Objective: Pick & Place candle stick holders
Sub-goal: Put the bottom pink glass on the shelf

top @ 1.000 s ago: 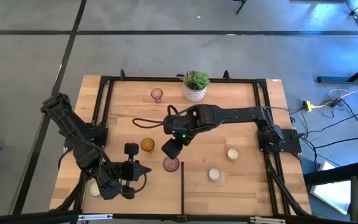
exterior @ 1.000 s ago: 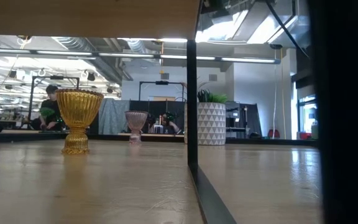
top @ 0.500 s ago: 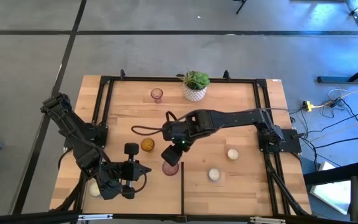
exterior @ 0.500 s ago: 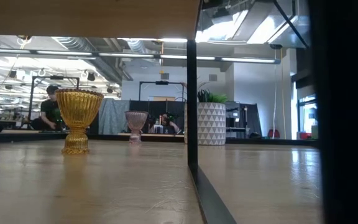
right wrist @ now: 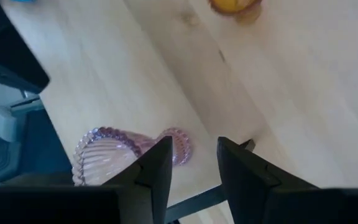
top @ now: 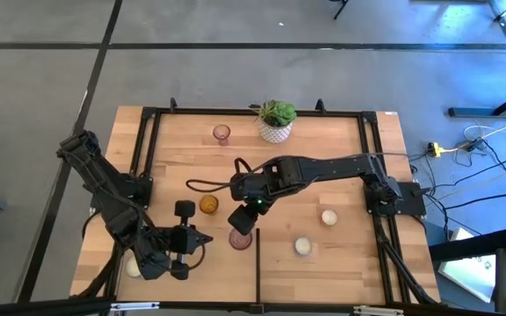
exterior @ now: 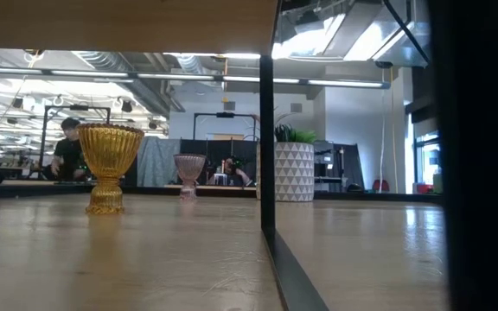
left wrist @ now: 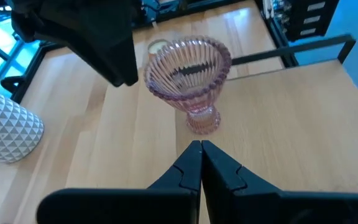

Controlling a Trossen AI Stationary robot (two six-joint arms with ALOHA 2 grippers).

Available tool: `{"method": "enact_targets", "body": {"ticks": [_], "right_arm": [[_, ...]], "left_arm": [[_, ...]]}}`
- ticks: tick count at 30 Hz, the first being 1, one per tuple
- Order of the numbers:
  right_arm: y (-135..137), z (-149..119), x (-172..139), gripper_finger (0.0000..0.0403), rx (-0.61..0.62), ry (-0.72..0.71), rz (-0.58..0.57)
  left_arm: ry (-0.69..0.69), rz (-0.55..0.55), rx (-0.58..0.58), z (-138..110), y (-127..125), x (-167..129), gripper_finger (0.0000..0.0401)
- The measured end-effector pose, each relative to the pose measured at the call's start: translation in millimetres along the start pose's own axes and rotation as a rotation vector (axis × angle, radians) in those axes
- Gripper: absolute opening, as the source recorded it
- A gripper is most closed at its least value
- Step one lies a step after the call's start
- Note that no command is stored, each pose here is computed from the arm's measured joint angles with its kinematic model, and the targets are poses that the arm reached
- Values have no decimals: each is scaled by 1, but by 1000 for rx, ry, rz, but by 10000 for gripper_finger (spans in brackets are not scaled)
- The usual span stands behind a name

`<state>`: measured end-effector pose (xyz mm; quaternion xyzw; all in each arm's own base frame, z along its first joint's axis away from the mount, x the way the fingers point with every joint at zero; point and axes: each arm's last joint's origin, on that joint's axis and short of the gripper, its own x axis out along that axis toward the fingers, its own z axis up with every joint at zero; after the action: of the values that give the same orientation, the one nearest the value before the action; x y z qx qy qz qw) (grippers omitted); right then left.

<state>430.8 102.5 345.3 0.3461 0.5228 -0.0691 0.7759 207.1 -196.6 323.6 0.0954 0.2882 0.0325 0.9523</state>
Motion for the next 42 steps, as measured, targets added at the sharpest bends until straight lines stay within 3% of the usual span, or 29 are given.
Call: {"method": "enact_targets", "body": {"ticks": [8, 13, 17, 23, 27, 31, 35, 42], "right_arm": [[-4, 1, -15, 131, -14, -112, -86], [-7, -2, -23, 131, -22, -105, -113], [-6, -13, -32, 131, -45, -90, -153], [-7, -43, -54, 131, -78, -99, -324], [1, -65, -74, 131, -97, -169, -334], [9, -82, -89, 131, -101, -241, -323], [16, -96, -94, 131, -149, -254, -313], [22, -110, -87, 131, -192, -227, -317]], "left_arm": [[-36, 4, -40, 10, 19, -5, 2], [-1, -87, 32, 23, 32, -2, 2], [90, -37, 84, 30, 52, -9, 2], [68, 43, -126, 53, 93, -25, 2], [39, -50, -237, 64, 109, -29, 2], [82, -236, -241, 67, 111, -28, 2], [159, -318, -300, 65, 107, -19, 2], [307, -311, -476, 61, 95, 9, 2]]}}
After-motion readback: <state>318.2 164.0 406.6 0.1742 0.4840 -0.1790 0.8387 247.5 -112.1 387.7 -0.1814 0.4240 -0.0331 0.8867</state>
